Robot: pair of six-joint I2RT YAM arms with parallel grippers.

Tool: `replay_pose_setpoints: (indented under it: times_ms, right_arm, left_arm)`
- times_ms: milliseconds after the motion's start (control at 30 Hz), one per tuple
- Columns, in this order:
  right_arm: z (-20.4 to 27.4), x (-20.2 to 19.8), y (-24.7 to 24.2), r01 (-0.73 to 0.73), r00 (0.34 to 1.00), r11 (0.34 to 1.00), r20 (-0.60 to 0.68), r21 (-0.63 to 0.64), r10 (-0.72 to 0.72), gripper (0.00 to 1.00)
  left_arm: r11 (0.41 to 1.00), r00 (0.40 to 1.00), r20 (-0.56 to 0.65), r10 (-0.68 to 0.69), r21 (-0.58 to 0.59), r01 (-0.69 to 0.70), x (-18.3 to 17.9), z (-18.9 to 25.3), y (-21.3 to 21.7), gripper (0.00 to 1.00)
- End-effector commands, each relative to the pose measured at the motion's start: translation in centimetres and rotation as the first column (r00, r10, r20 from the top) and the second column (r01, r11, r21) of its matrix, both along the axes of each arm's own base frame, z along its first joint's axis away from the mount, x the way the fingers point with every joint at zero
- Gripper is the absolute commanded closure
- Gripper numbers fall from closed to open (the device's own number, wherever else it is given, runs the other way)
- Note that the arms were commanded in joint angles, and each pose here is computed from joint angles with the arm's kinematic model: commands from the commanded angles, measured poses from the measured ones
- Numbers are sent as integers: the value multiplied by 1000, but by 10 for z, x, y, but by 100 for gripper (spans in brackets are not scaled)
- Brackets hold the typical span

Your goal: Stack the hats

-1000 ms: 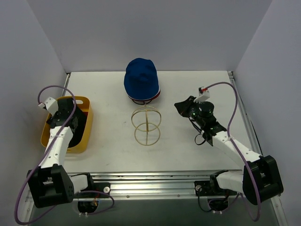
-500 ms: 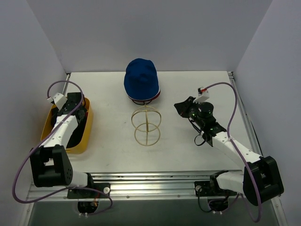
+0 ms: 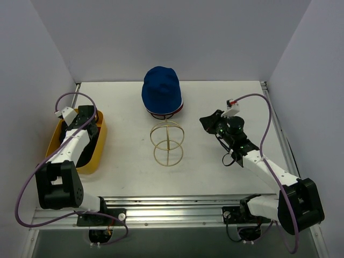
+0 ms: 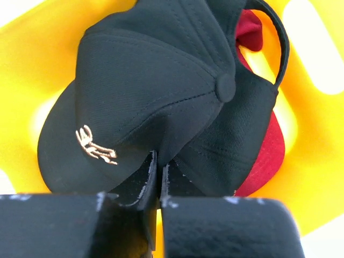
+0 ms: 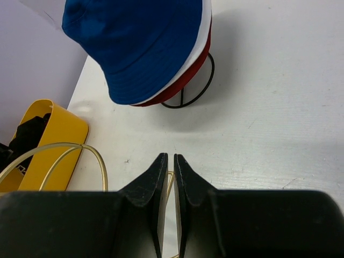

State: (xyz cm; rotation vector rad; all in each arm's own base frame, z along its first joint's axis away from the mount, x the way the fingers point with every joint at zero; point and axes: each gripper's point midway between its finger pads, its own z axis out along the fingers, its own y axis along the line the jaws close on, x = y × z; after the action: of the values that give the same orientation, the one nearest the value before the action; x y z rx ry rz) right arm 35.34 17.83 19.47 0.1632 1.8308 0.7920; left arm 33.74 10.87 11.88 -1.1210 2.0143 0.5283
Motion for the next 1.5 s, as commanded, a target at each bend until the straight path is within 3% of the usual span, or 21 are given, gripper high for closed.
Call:
replay_pose_setpoints:
  times_ms: [0, 333, 800, 1033, 1267, 1400, 1467]
  right_arm:
    - [21, 1, -1, 12, 998, 1000, 68, 3, -12, 93]
    - [23, 3, 1, 10, 998, 1000, 64, 1, -10, 93]
    - [30, -3, 6, 5, 998, 1000, 66, -7, -4, 93]
    - [34, -4, 8, 6, 998, 1000, 67, -12, -5, 93]
    - [48, -5, 12, 0, 997, 1000, 75, -2, 0, 93]
    - [64, -10, 12, -4, 996, 1000, 92, 19, 3, 93]
    - [74, -16, 13, -9, 995, 1000, 99, 28, 6, 93]
  left_arm:
    - [1000, 999, 31, -13, -3, 13, 2, 9, -1, 98]
    - [997, 987, 152, -55, 59, 46, -16, 89, -3, 97]
    - [994, 963, 256, -81, 86, 61, -17, 134, -9, 96]
    - [981, 920, 349, -177, 133, 139, -14, 198, -28, 96]
    - [923, 811, 442, -383, 143, 357, -18, 241, -62, 98]
    - [833, 709, 472, -523, 108, 543, -19, 243, -103, 98]
    - [741, 610, 503, -612, 96, 664, -19, 243, -135, 98]
